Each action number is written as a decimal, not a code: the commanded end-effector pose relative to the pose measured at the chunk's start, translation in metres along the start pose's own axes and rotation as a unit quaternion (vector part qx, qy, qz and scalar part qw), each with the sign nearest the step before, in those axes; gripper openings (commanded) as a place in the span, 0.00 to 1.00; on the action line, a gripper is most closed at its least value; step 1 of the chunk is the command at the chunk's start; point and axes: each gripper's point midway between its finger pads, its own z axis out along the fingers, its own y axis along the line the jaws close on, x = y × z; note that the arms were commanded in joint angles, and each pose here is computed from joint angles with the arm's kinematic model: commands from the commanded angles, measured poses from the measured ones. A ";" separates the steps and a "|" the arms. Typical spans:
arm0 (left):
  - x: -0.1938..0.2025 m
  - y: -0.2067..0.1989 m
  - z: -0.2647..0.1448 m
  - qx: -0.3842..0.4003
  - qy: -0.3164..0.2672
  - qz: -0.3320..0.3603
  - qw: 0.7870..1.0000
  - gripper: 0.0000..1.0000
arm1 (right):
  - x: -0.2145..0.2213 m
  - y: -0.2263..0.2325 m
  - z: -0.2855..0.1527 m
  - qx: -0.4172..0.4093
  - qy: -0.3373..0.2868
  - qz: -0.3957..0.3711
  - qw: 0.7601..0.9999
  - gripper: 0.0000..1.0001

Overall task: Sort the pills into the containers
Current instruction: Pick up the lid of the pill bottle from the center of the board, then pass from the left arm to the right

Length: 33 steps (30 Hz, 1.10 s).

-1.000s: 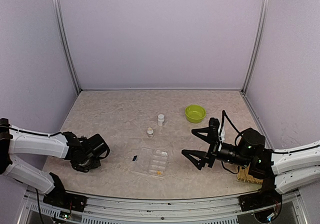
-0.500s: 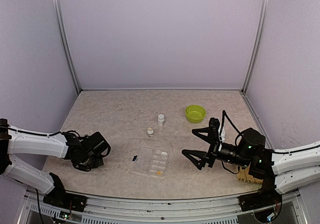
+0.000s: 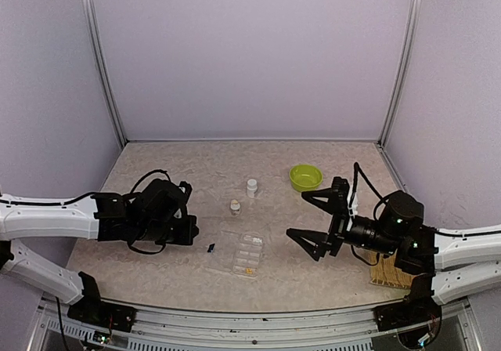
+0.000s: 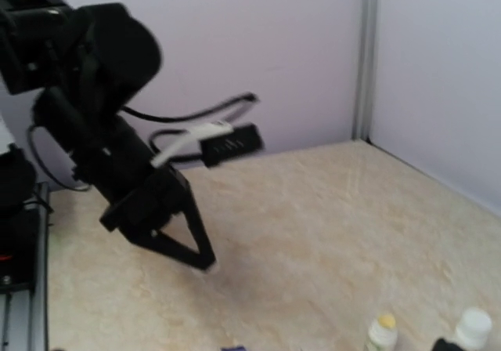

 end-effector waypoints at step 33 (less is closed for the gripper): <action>0.032 -0.189 -0.142 0.557 0.010 0.269 0.786 0.00 | -0.012 0.097 0.011 -0.291 -0.046 -0.232 0.927 0.80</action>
